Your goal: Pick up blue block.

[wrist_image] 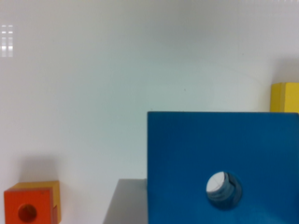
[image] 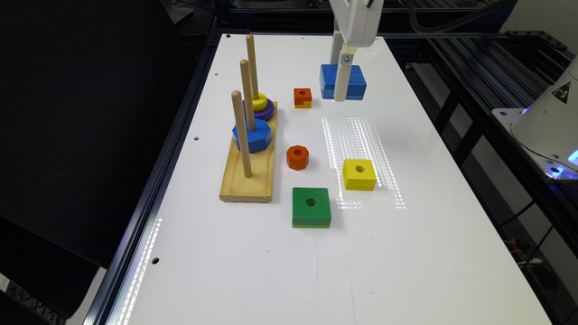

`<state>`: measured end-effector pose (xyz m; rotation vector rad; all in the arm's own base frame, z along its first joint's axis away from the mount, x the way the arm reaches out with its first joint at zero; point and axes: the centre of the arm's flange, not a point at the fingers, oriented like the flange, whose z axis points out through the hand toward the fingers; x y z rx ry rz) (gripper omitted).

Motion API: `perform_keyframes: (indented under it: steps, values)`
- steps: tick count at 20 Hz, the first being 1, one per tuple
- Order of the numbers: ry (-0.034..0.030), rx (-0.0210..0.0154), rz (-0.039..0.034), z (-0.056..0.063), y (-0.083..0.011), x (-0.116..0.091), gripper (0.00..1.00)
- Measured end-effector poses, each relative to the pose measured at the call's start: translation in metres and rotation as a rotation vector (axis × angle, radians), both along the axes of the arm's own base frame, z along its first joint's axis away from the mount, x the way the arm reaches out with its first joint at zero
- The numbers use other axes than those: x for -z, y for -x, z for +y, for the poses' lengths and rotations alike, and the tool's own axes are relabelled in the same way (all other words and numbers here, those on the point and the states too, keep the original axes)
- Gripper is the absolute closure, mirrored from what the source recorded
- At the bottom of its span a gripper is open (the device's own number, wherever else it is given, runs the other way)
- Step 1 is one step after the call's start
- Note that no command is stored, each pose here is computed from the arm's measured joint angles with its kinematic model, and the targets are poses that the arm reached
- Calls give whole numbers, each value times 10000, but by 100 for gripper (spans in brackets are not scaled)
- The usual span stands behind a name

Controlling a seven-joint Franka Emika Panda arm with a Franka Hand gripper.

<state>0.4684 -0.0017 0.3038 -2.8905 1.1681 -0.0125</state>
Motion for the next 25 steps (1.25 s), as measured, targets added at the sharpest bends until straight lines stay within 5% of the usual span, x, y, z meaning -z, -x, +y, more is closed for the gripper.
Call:
perform_keyframes:
  steps: [17, 19, 25]
  values:
    - [-2, 2, 2, 0, 1, 1, 100]
    - [11, 4, -41, 0, -11, -33, 100]
    - [18, 14, -18, 4, 2, -188, 100]
